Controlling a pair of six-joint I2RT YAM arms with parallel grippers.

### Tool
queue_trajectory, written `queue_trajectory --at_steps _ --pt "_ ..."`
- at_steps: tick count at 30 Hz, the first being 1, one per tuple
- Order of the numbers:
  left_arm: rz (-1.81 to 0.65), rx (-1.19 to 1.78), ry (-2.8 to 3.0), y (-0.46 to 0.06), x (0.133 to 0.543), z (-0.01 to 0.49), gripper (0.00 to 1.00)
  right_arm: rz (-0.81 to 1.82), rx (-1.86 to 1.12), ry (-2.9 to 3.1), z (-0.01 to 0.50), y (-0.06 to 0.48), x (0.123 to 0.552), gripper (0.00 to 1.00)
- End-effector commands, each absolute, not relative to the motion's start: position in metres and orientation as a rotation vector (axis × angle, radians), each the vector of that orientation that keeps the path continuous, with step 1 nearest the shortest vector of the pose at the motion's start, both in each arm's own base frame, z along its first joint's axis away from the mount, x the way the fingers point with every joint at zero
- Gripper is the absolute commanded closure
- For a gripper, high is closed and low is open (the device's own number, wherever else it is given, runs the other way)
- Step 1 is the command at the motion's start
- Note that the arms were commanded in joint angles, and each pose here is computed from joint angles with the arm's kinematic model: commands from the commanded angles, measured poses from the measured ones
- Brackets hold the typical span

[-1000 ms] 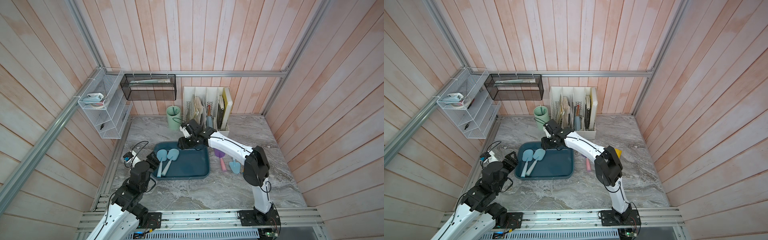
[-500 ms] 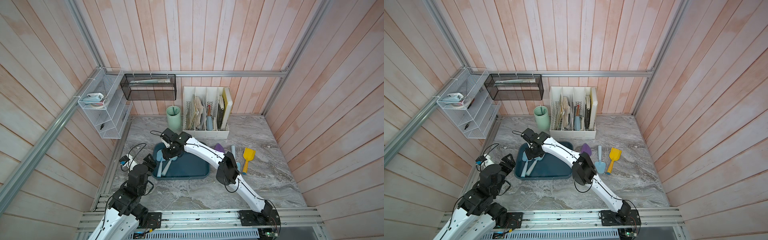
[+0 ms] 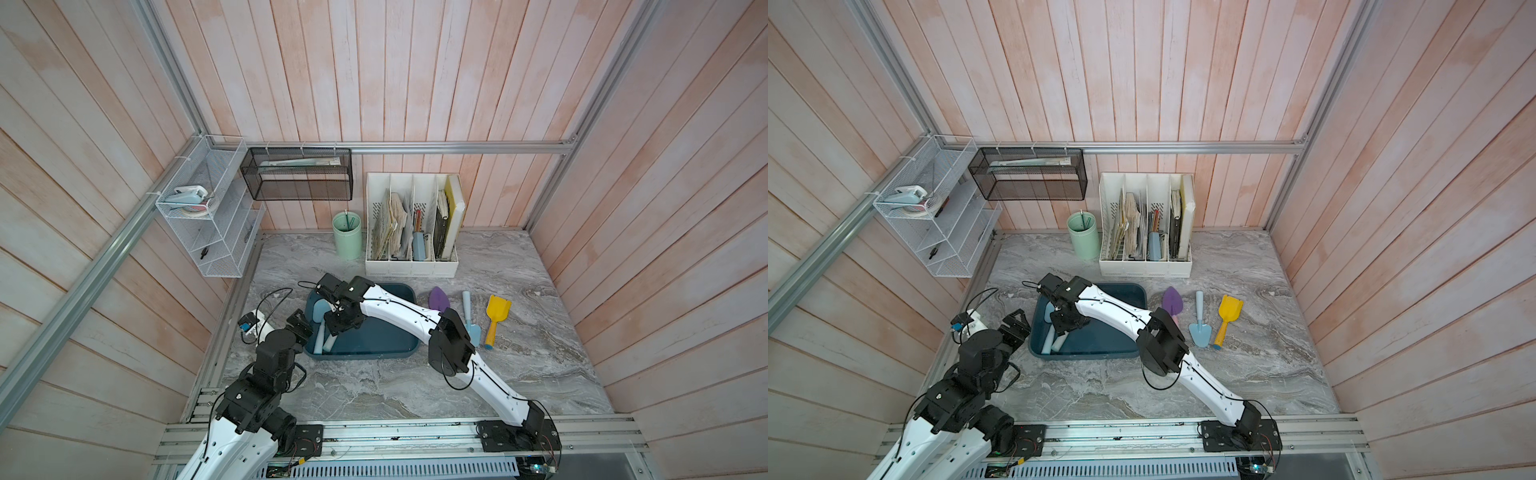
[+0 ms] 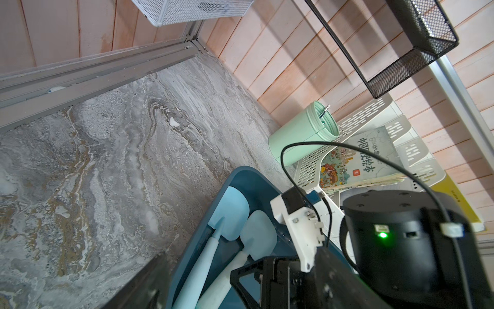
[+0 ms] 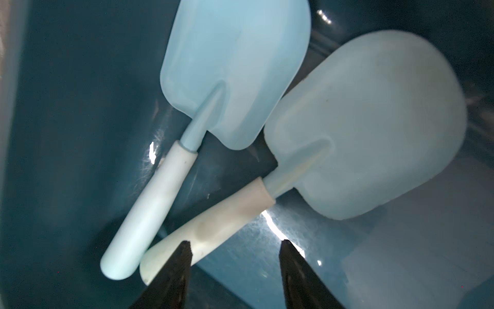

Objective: Take the shovel out of the storage box
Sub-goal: Pick up the shovel from the storage box.

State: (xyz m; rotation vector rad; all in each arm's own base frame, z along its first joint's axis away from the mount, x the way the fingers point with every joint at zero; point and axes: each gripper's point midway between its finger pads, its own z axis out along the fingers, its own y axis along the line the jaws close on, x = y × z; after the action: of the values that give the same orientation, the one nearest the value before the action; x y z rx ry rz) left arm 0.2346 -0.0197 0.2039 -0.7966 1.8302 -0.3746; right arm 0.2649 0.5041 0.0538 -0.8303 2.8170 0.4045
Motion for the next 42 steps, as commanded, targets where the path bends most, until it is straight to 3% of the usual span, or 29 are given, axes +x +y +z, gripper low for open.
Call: queue_trajectory --at_steps 1,11,19,27,36,42 --pt "-0.383 -0.799 1.821 -0.017 0.231 0.21 0.13 0.294 -0.817 2.864 0.034 0.493 0.263 0.44" --pt "-0.396 -0.801 1.834 -0.019 0.23 0.205 0.13 0.198 -0.864 2.878 0.01 0.491 0.254 0.44" --pt "-0.399 -0.789 1.835 -0.021 0.232 0.208 0.13 0.419 -0.784 2.772 0.059 0.521 0.264 0.44" --pt "-0.385 -0.78 1.831 -0.018 0.229 0.211 0.12 0.428 -0.765 2.771 0.055 0.525 0.264 0.44" --pt "-0.387 -0.772 1.852 -0.021 0.23 0.206 0.12 0.325 -0.739 2.806 0.016 0.52 0.268 0.44" --pt "-0.377 -0.779 1.854 -0.019 0.228 0.204 0.12 0.097 -0.779 2.837 -0.004 0.488 0.265 0.44"
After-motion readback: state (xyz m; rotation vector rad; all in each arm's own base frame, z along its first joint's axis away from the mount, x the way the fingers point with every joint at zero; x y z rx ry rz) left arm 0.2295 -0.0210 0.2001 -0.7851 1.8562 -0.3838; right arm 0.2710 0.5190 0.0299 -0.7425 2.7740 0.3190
